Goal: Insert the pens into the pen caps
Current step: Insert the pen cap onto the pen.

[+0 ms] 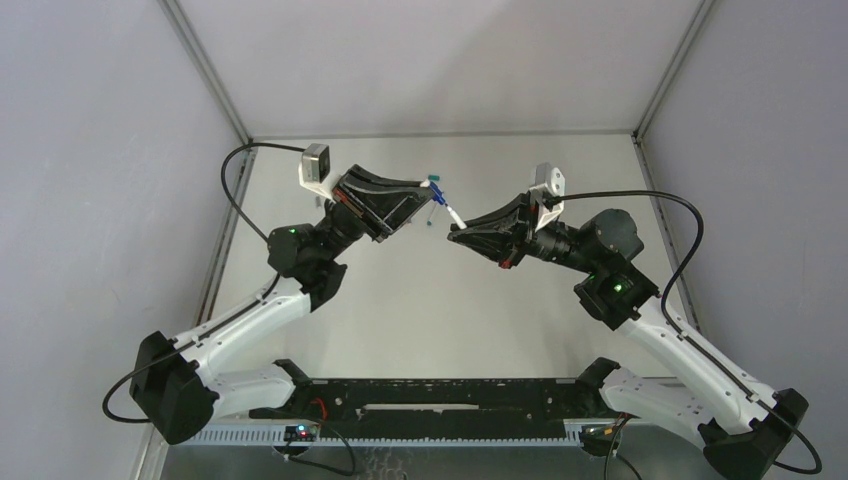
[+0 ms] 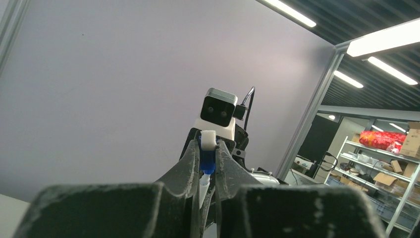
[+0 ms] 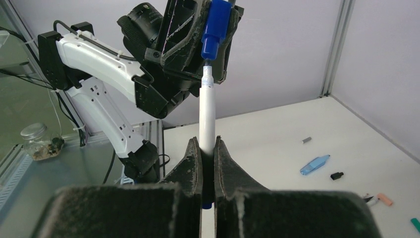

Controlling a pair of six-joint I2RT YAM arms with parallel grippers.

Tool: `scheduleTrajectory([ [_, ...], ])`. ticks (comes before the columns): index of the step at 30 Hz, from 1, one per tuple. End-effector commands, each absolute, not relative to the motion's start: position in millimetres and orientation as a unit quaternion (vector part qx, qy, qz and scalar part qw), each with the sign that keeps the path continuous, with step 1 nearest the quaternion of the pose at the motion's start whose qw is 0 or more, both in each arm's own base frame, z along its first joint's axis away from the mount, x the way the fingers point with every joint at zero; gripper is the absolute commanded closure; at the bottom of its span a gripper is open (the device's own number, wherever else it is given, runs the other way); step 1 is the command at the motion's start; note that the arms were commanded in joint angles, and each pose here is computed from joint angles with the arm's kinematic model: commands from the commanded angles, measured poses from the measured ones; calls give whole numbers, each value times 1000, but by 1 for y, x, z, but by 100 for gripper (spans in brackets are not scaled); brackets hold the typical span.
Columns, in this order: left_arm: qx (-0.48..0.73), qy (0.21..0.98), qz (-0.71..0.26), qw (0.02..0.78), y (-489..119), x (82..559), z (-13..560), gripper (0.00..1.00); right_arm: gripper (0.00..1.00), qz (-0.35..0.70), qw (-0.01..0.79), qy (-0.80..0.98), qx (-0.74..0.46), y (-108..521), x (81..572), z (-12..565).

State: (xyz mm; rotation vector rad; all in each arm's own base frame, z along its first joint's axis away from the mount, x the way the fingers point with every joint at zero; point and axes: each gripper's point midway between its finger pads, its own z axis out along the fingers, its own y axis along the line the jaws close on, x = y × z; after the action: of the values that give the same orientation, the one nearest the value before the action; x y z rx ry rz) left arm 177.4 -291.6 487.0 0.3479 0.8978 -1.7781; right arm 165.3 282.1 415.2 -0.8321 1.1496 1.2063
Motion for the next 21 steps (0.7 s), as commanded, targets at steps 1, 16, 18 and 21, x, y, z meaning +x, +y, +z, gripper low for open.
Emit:
scheduleTrajectory([
  [1,165,354,-744,543,-289,168,500,99,100,525,598,488,-358,282,160,418],
  [16,199,396,-726,526,-310,171,483,100,100,525,597,489,-360,282,160,417],
  [18,215,424,-706,525,-315,174,473,100,100,523,598,488,-361,282,160,417],
  [21,240,479,-653,535,-318,182,453,100,100,520,598,490,-363,281,160,416],
])
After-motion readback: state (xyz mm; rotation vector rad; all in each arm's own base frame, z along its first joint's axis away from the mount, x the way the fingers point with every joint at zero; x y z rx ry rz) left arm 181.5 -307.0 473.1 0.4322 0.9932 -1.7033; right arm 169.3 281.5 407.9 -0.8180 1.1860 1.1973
